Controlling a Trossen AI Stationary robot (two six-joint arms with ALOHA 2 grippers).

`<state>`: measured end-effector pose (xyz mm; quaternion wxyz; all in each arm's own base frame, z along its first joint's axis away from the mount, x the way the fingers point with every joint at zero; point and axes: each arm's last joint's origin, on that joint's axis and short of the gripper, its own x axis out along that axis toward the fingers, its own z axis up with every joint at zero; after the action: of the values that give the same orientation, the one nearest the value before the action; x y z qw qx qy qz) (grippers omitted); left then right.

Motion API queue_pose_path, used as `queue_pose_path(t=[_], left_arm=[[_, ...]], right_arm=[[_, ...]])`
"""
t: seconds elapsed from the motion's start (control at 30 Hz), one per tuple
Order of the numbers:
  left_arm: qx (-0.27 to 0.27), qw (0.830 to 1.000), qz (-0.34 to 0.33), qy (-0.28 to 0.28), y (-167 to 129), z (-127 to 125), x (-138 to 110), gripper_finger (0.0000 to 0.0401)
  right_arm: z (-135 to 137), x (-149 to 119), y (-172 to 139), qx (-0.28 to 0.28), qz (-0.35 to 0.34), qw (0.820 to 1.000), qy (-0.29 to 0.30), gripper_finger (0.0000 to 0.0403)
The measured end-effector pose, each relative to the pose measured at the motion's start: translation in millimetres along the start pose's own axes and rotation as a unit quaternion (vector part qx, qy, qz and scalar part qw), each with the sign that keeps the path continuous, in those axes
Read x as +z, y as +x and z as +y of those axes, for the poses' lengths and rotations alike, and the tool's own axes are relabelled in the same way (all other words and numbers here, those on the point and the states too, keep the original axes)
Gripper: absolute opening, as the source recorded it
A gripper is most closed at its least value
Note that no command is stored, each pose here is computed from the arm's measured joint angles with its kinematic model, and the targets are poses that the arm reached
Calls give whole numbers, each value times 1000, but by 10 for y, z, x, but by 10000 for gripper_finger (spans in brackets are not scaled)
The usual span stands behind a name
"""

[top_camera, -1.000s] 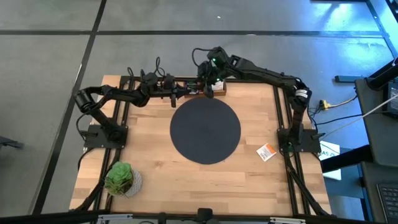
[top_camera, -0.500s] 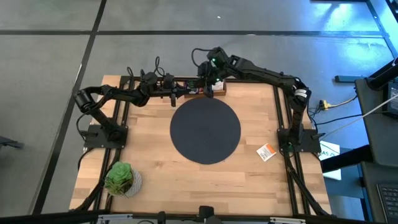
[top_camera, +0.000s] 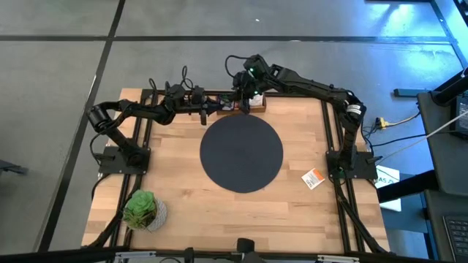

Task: Pick & Place Tea
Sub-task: Put the purple tea bag into the left section of the wooden organizer

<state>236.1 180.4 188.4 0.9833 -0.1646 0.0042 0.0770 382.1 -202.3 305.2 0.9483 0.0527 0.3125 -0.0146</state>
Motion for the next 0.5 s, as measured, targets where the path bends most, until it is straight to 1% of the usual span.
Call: queue_pose_path(t=[0.13, 0.23, 0.3, 0.37, 0.47, 0.5], left_arm=[[-4, 1000, 6, -23, -53, 78, 15, 82], [-27, 999, 14, -44, -143, 185, 48, 108], [-50, 997, 16, -56, -207, 244, 81, 118], [-67, 995, 21, -66, -251, 281, 100, 124], [-75, 994, 24, -69, -279, 305, 108, 126], [-77, 994, 25, -67, -278, 304, 107, 126]], right_arm=[[-61, -10, -26, -8, -1, 1000, 4, 4], [-151, -13, -64, -18, -10, 1000, 6, 4], [-221, -9, -90, -28, -21, 999, 0, 4], [-281, -11, -82, -29, -30, 999, -27, 4], [-374, -48, 6, -27, -40, 997, -58, 4], [-397, -73, 48, -25, -37, 997, -60, 4]])
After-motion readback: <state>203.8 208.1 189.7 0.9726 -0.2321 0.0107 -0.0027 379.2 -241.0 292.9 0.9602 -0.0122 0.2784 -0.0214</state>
